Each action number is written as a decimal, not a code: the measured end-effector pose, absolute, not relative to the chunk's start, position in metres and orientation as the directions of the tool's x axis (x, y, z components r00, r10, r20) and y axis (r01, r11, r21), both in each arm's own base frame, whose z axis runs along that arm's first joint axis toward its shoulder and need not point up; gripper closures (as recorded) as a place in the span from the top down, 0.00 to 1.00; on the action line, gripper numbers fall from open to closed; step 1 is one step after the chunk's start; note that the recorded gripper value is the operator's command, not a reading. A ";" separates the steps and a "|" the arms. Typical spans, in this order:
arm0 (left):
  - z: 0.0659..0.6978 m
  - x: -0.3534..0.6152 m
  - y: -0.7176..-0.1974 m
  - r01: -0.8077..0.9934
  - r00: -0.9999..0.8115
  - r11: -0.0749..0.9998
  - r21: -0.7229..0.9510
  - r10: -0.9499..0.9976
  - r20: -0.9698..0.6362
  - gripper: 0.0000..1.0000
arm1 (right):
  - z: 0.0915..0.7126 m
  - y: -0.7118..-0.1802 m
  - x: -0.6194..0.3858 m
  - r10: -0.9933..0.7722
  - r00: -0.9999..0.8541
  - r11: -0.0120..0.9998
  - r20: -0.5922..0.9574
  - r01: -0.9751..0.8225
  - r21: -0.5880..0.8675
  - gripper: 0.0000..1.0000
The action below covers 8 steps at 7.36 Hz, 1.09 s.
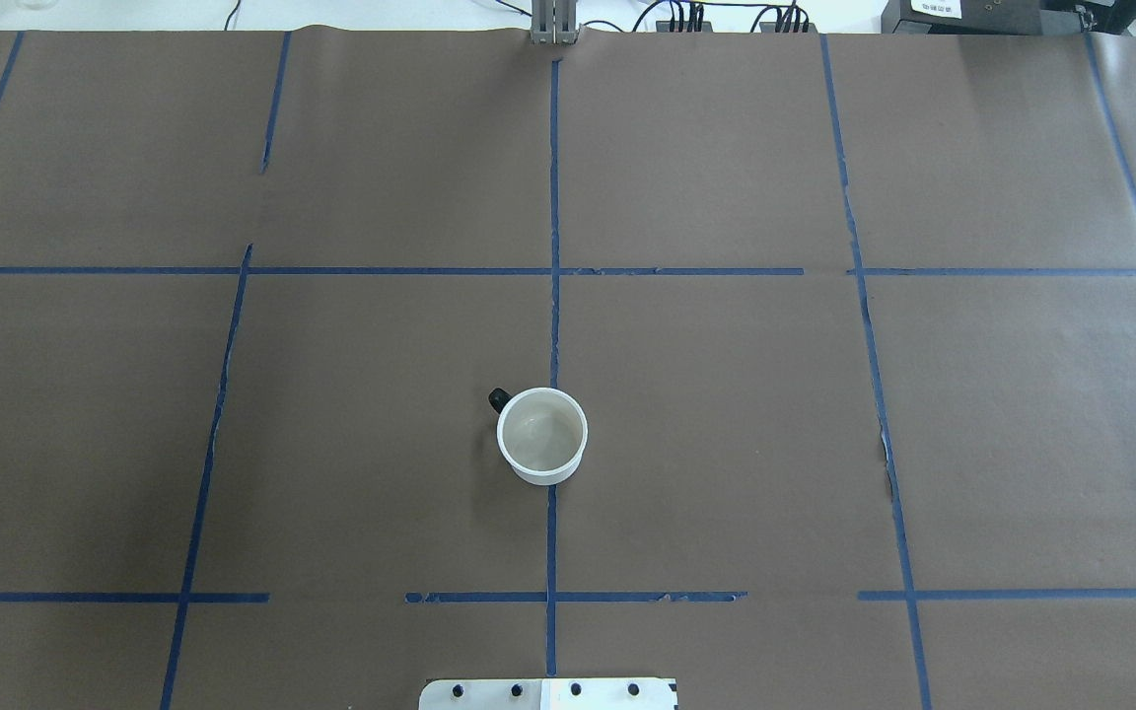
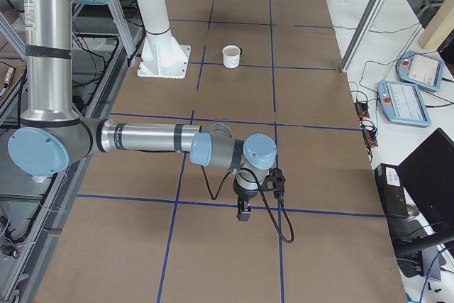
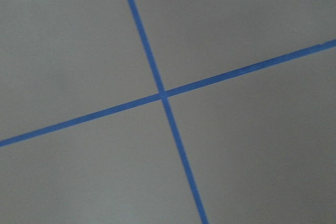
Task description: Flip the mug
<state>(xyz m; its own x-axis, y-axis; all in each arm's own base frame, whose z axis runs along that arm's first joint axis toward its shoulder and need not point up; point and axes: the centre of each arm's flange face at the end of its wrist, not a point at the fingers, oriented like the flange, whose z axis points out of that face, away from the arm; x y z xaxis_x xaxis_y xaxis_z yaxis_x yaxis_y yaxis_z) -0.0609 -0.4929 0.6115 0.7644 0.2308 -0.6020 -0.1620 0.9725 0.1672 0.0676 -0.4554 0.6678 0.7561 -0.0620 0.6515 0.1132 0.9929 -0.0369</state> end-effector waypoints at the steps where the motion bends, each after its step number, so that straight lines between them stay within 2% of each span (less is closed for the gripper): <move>1: 0.619 -0.069 -0.485 -0.148 0.765 0.976 0.157 0.214 -0.607 1.00 | 0.668 -0.455 0.068 -0.062 0.756 0.993 0.651 0.113 -0.037 1.00; 8: 0.624 -0.073 -0.483 -0.137 0.769 0.980 0.145 0.198 -0.608 1.00 | 0.668 -0.455 0.068 -0.062 0.756 0.993 0.651 0.113 -0.037 1.00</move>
<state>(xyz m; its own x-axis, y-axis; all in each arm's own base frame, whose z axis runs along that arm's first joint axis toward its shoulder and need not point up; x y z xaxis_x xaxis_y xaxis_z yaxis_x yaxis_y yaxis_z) -0.0731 -0.4832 0.6244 0.7686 0.1977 -0.6084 -0.1373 0.9799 0.1450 0.0676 -0.4553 0.6678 0.7562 -0.0619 0.6514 0.1132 0.9929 -0.0370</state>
